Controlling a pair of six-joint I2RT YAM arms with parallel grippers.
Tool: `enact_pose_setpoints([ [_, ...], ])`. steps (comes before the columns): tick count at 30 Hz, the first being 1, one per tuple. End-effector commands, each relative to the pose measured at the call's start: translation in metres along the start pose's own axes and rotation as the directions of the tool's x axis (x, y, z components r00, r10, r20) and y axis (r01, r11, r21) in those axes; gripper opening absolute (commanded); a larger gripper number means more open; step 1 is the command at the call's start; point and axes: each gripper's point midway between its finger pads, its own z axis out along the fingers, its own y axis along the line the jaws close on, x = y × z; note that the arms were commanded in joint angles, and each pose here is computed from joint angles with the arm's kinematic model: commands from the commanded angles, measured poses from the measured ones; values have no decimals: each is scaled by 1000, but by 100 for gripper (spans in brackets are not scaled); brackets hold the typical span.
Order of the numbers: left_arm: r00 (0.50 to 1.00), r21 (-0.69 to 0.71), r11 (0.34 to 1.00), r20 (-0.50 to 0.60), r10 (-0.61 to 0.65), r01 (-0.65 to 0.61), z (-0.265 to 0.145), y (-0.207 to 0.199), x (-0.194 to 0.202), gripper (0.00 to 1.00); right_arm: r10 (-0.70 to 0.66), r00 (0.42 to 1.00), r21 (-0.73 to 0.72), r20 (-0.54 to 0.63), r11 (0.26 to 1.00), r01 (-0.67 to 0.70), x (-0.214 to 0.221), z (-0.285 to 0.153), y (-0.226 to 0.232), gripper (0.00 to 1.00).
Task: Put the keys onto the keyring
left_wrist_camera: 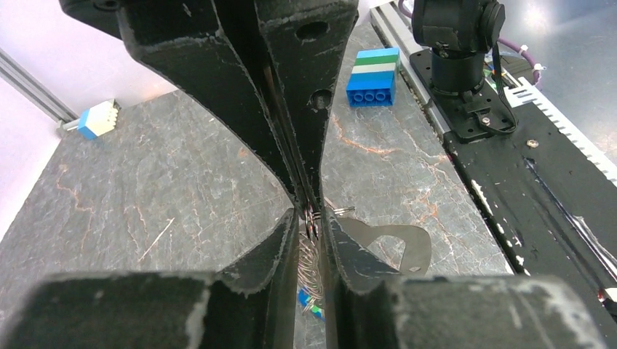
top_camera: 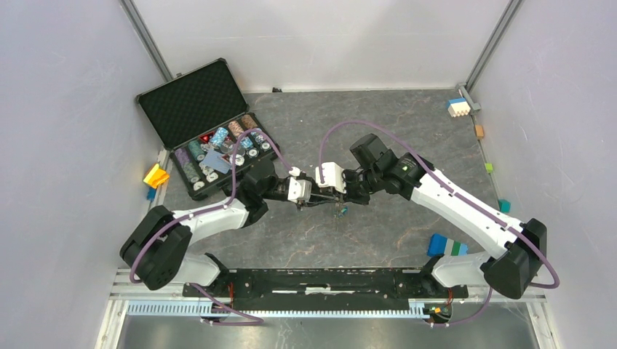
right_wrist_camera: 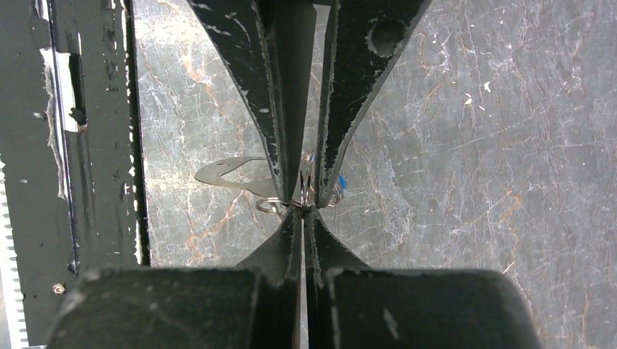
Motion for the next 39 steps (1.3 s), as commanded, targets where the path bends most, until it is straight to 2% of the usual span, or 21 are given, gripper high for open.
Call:
enact_pose_setpoints([
  [1,1000,16,1000,29,2,-3,2,-2,-6,21,-41,998,31,44,999,40,-19,-8,-8,0],
  [9,999,20,1000,30,-14,14,4,-1,-6,12,-40,998,25,46,999,39,-17,-6,-6,0],
  [12,999,19,1000,29,-19,19,4,-1,-6,2,-42,998,28,52,999,41,-18,-6,-7,0],
  [18,997,-20,998,39,-65,65,2,2,-9,2,-46,997,48,56,998,43,-19,-9,-9,0],
  [19,996,-37,996,47,-74,76,1,3,-11,2,-51,997,54,60,997,48,-19,-10,-9,2],
  [22,992,-81,991,80,-98,104,-2,7,-18,2,-65,994,88,83,994,58,-19,-13,-10,16],
  [24,989,-94,988,92,-117,125,-3,8,-21,2,-73,990,105,121,993,60,-21,-17,-11,28],
  [26,984,-99,984,113,-135,146,-4,9,-27,2,-79,985,115,155,992,61,-22,-21,-11,44],
  [28,979,-101,981,137,-151,166,-4,8,-33,2,-77,980,113,185,992,56,-22,-24,-10,54],
  [31,974,-115,976,155,-166,184,-5,9,-36,2,-66,972,91,225,995,46,-18,-27,-7,61],
  [32,969,-123,972,173,-177,199,-6,10,-40,2,-48,961,61,272,998,33,-15,-24,-1,63],
  [39,956,-124,966,218,-197,227,-6,12,-51,2,-31,940,-12,341,999,38,-14,-14,9,59],
])
